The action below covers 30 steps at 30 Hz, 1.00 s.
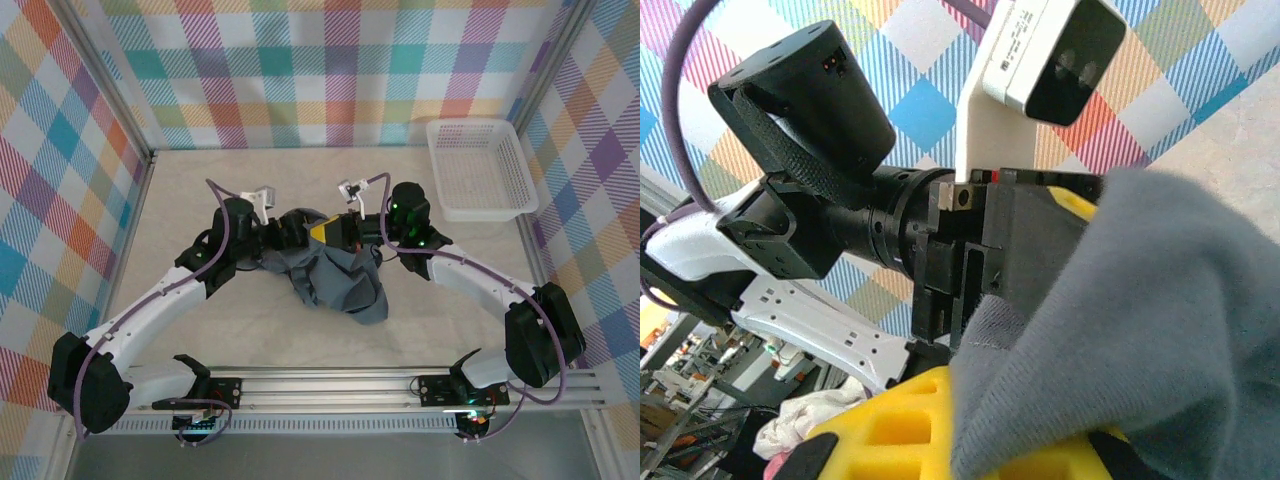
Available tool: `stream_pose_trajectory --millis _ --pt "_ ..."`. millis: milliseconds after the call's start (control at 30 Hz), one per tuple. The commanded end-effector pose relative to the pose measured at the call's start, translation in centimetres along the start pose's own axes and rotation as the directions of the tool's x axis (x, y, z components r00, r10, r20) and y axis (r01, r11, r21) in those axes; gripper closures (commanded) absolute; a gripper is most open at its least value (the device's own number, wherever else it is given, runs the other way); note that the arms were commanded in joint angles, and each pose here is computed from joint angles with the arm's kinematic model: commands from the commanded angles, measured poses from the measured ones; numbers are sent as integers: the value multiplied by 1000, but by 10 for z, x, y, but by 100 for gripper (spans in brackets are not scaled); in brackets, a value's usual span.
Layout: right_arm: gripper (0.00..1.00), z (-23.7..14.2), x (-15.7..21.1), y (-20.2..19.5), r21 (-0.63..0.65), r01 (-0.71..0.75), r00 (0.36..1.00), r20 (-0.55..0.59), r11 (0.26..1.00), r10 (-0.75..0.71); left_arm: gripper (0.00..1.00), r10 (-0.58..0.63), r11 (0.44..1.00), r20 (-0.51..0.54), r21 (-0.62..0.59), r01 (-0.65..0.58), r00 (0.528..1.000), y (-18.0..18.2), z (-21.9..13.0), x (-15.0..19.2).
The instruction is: Fold the inside-out t-shirt
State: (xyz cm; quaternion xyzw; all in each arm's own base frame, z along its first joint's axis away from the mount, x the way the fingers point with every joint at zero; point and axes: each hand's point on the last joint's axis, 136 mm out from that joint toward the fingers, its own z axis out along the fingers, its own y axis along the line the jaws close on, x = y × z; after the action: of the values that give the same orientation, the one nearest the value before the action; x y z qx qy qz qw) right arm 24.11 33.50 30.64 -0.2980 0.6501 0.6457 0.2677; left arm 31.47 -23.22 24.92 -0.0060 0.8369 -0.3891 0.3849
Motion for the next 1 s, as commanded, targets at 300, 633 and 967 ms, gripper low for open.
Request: stream_pose_trajectory --millis 300,633,967 --pt "100 -13 -16 -11 79 7 999 43 997 -11 100 35 999 75 -15 -34 997 -11 -50 -29" --pt "90 -39 -4 -79 209 -123 992 19 970 122 100 -36 998 -137 55 44 990 -48 -96 -33" --pt "48 -66 -3 -61 528 160 976 43 834 -215 100 -55 981 -179 174 87 982 -61 -77 -32"
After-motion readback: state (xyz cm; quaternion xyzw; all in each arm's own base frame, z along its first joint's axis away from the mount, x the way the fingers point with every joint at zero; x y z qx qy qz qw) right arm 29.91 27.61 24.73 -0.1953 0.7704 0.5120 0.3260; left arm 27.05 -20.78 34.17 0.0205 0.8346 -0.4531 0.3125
